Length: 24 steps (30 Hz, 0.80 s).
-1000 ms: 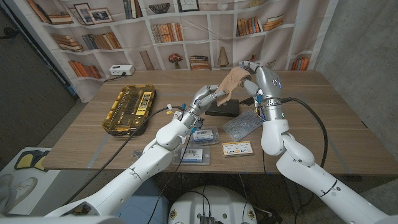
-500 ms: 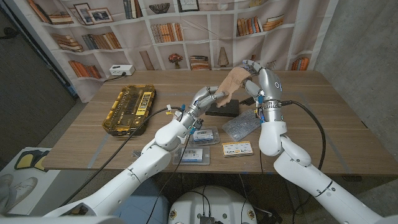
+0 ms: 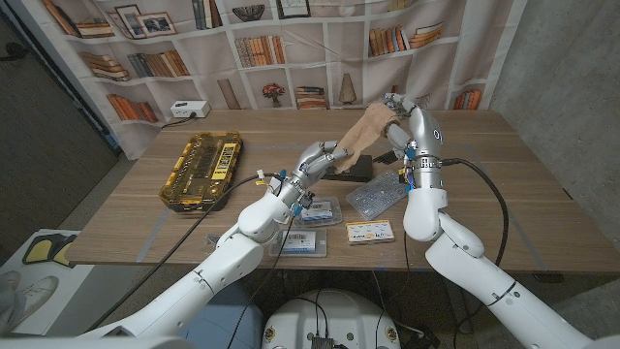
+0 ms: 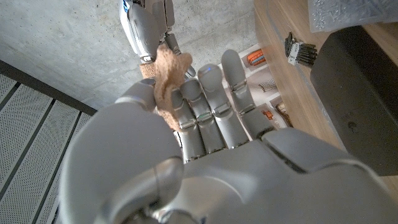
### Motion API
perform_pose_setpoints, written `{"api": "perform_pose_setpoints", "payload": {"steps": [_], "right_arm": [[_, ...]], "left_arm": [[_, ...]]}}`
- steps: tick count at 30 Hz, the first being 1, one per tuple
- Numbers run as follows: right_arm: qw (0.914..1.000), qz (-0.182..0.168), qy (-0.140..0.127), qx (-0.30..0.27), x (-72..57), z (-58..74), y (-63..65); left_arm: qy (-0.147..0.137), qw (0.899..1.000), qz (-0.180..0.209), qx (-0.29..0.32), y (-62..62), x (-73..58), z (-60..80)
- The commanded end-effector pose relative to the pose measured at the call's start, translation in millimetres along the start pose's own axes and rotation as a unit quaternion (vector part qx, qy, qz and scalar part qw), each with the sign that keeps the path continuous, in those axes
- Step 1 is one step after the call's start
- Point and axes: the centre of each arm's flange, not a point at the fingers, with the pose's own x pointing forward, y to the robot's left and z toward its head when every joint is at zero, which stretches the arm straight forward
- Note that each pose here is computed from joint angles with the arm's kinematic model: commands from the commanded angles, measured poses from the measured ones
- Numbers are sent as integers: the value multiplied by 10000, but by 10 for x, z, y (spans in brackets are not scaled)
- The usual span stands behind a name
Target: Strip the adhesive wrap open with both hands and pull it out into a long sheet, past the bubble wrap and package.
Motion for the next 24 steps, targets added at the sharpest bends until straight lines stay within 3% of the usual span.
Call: {"api": "perform_pose_setpoints", "payload": {"steps": [1, 8, 24], "right_arm": [[9980, -37, 356, 523, 11, -131, -8], [9957, -46, 533, 754, 23, -257, -68], [9960, -11, 546, 702, 107, -480, -169]], "left_arm": [[56, 9999, 107, -31, 15, -108, -10], [64, 9999, 113, -46, 16, -132, -17], [-1, 9999, 122, -44, 21, -201, 58]]}}
